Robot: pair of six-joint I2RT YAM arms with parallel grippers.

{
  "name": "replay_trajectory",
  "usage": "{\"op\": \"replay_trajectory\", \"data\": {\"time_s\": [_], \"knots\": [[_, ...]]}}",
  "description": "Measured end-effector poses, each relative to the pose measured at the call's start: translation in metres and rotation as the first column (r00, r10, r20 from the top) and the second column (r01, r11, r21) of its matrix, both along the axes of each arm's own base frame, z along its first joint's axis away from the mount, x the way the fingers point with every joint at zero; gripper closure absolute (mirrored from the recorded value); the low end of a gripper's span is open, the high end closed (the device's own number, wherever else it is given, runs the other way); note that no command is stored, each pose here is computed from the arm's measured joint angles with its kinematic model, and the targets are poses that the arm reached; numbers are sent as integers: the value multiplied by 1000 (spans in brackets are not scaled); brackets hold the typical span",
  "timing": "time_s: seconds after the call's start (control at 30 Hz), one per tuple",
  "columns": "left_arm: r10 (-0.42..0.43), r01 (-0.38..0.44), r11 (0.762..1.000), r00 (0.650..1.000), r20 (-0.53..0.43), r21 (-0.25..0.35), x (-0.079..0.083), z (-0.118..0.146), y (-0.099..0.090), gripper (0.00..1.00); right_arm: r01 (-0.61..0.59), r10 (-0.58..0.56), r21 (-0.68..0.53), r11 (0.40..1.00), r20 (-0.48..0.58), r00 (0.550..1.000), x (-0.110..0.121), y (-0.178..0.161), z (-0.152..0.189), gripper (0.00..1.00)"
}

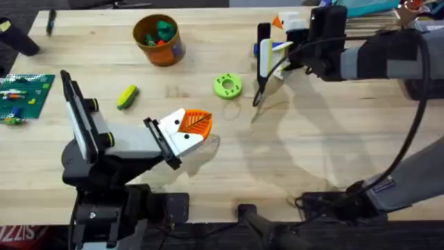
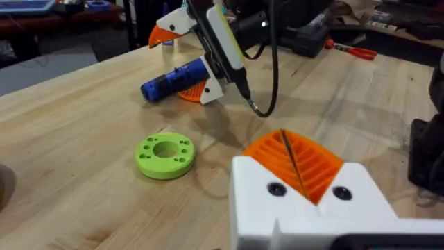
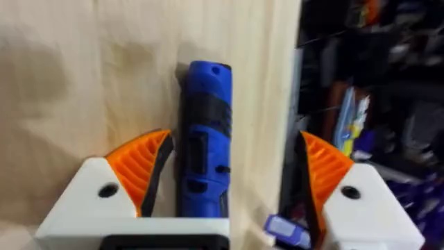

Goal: Pick up the gripper from the table and insert it into the empty holder that is missing its gripper. Then pick up a screw, insert it into the mounting hole, and use the screwdriver to tighten it. Finally, clean up the table by picking up the vegetable and placing it into the bucket.

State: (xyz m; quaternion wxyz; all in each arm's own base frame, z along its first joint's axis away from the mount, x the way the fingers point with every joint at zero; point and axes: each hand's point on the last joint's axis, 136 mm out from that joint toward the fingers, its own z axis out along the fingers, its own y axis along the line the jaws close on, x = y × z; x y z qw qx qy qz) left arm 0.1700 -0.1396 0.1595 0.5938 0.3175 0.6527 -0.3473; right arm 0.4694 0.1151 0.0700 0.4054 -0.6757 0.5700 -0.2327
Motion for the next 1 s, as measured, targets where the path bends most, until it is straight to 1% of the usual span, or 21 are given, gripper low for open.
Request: {"op": "replay_trajectory", "data": {"time_s": [0.1,0.2,0.27,0.37,0.43,0.53,0.6,0.67,0.7,0.73,0.83,0.87,0.93,1.0], "knots": [[0,0,1000,1000,0,0,0,0,0,984,56,-51,72,996,-69,996,-9,4,-2,9],[0,0,1000,1000,0,0,0,0,0,984,123,-98,150,981,-161,982,-25,11,3,9],[0,0,1000,1000,0,0,0,0,0,984,183,-137,203,962,-218,966,-38,16,14,8],[0,0,1000,1000,0,0,0,0,0,984,281,-202,280,918,-282,938,-59,21,41,8],[0,0,1000,1000,0,0,0,0,0,984,350,-241,332,876,-327,914,-75,23,59,8],[0,0,1000,1000,0,0,0,0,0,984,460,-297,412,786,-400,867,-98,23,84,7],[0,0,1000,1000,0,0,0,0,0,984,537,-330,466,703,-455,827,-112,19,99,8],[0,0,1000,1000,0,0,0,0,0,983,603,-354,498,624,-507,786,-125,14,110,8],[0,0,1000,1000,2,1,0,0,0,967,633,-365,506,585,-533,763,-132,11,114,8],[0,0,1000,1000,4,2,0,0,0,831,665,-374,509,546,-562,738,-140,8,117,7],[0,0,1000,1000,4,2,0,0,0,377,742,-392,495,451,-638,663,-164,-1,121,8],[0,0,1000,1000,2,1,0,0,0,30,803,-402,463,375,-699,592,-188,-10,122,8],[0,0,1000,1000,1,1,0,0,0,16,834,-404,445,326,-732,548,-205,-16,124,7],[5,-5,1000,1000,7,1,1,1,0,15,852,-403,436,288,-752,521,-219,-21,127,8]]}}
